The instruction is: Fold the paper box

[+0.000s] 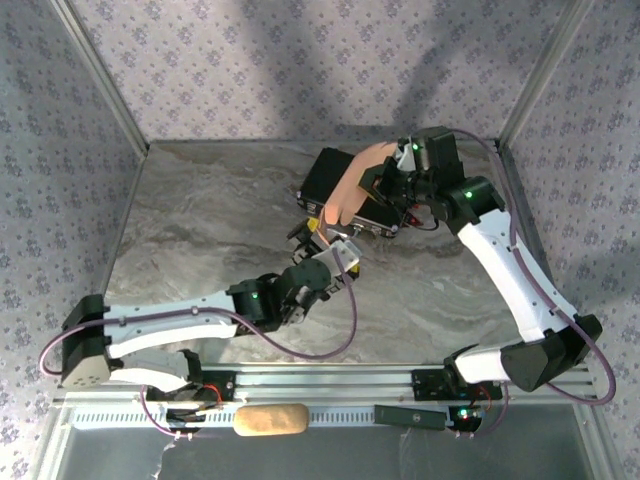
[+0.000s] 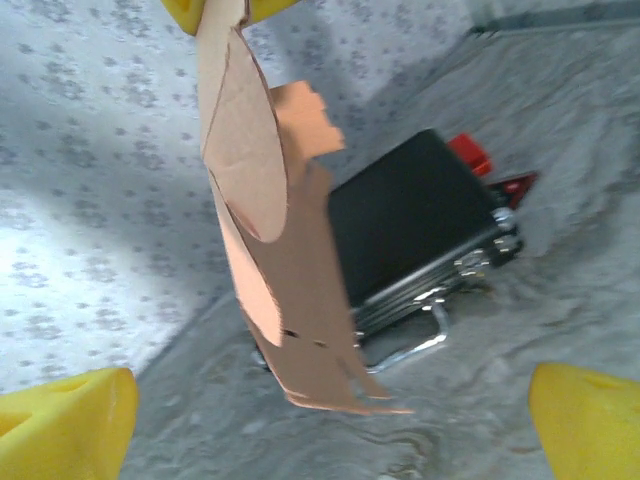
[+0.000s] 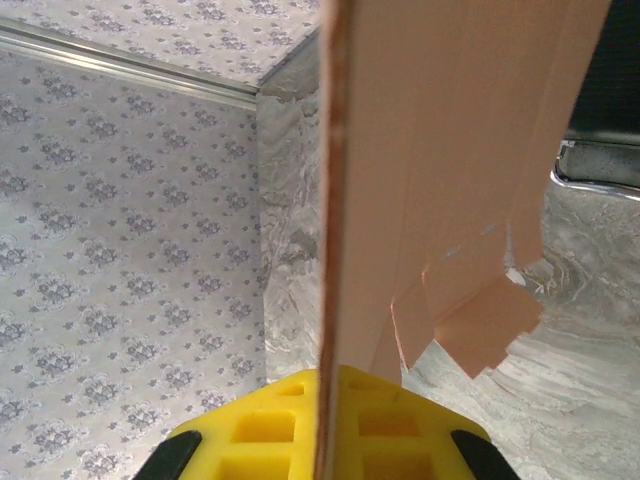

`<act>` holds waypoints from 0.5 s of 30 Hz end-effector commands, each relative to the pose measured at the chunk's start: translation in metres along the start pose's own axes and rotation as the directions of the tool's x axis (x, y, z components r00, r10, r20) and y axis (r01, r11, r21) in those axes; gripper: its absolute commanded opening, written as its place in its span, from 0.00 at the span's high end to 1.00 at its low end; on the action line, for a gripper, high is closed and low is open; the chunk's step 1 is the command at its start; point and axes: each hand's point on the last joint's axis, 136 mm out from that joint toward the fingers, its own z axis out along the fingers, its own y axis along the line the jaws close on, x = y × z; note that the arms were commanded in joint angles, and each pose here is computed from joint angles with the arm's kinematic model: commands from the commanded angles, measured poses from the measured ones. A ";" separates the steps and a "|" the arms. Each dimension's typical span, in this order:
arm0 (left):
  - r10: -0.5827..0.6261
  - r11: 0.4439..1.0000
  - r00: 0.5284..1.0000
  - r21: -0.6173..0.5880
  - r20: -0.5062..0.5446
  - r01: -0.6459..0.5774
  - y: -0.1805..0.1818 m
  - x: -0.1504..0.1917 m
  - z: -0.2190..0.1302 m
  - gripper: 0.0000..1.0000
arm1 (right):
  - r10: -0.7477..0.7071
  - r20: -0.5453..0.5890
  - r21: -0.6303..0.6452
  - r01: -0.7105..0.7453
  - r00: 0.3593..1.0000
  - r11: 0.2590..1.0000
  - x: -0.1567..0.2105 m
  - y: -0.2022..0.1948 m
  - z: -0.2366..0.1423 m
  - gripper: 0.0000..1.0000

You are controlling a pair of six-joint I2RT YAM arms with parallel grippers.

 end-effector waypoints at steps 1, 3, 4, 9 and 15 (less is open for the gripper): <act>-0.083 0.980 0.993 -0.176 0.079 0.096 0.049 -0.038 0.000 0.00 | 0.024 0.007 -0.005 -0.024 1.000 1.000 0.002 0.003 -0.005 1.00; -0.097 0.977 0.991 -0.182 0.091 0.112 0.052 -0.041 0.005 0.00 | 0.031 0.007 -0.006 -0.031 1.000 1.000 0.003 0.002 -0.005 1.00; -0.093 0.978 0.992 -0.176 0.089 0.108 0.051 -0.042 0.008 0.00 | 0.035 0.005 -0.004 -0.035 0.999 0.999 0.004 0.001 -0.006 1.00; -0.098 0.973 0.989 -0.196 0.106 0.118 0.057 -0.049 0.013 0.00 | 0.047 -0.001 -0.008 -0.047 0.999 0.999 0.005 0.000 -0.004 1.00; -0.107 0.979 0.991 -0.169 0.074 0.118 0.061 -0.046 0.027 0.06 | 0.062 -0.014 -0.023 -0.062 0.998 0.998 0.008 0.002 -0.002 1.00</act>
